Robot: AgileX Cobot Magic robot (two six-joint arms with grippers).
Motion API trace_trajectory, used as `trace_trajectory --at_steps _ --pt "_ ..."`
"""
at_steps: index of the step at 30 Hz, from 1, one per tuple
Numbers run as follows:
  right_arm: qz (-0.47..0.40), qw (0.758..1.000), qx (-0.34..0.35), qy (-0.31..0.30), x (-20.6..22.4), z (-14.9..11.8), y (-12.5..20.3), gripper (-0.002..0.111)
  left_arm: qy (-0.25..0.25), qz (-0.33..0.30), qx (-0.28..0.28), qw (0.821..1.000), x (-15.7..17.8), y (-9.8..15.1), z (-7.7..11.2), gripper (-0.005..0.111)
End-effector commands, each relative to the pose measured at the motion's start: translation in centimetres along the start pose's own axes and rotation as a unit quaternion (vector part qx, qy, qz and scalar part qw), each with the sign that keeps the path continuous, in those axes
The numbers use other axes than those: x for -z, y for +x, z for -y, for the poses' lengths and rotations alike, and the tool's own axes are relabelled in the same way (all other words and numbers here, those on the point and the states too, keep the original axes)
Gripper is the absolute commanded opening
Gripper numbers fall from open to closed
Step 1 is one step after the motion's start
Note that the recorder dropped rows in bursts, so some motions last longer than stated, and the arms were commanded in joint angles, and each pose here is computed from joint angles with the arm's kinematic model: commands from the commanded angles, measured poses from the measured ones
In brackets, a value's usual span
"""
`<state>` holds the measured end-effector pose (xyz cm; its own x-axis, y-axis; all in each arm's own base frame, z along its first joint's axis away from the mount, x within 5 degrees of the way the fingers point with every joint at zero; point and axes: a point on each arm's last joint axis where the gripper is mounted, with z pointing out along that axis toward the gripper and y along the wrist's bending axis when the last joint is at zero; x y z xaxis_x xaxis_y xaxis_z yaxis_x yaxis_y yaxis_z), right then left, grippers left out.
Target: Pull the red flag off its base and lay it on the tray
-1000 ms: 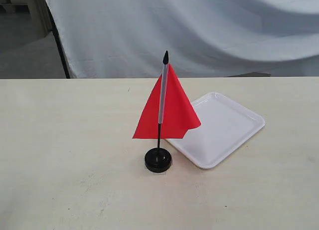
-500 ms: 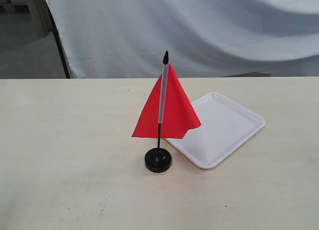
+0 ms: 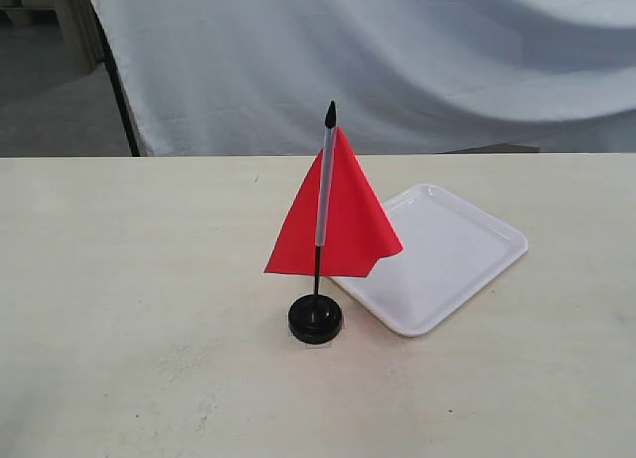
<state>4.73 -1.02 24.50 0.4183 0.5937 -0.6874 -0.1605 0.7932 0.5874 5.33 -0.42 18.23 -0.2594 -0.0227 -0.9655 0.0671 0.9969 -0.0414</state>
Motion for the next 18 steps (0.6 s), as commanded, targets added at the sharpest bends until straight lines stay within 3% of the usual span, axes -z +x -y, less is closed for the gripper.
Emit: trace_trajectory --at_steps 1,8,15,18 --pt "-0.020 0.999 -0.024 -0.005 0.1 -0.1 0.4 0.002 0.002 0.002 -0.001 1.000 0.0 0.0 0.0 0.000" --pt "0.052 0.989 0.012 -0.140 0.3 -2.5 -0.8 0.002 0.002 0.002 -0.001 1.000 0.0 0.0 0.0 0.000" --pt "-0.048 0.991 0.063 -0.111 -2.1 -1.8 1.5 0.002 0.002 0.002 -0.001 1.000 0.0 0.0 0.0 0.000" --pt "-0.095 0.980 0.093 -0.145 -3.1 -2.0 3.0 0.002 0.002 0.002 -0.001 1.000 0.0 0.0 0.0 0.000"
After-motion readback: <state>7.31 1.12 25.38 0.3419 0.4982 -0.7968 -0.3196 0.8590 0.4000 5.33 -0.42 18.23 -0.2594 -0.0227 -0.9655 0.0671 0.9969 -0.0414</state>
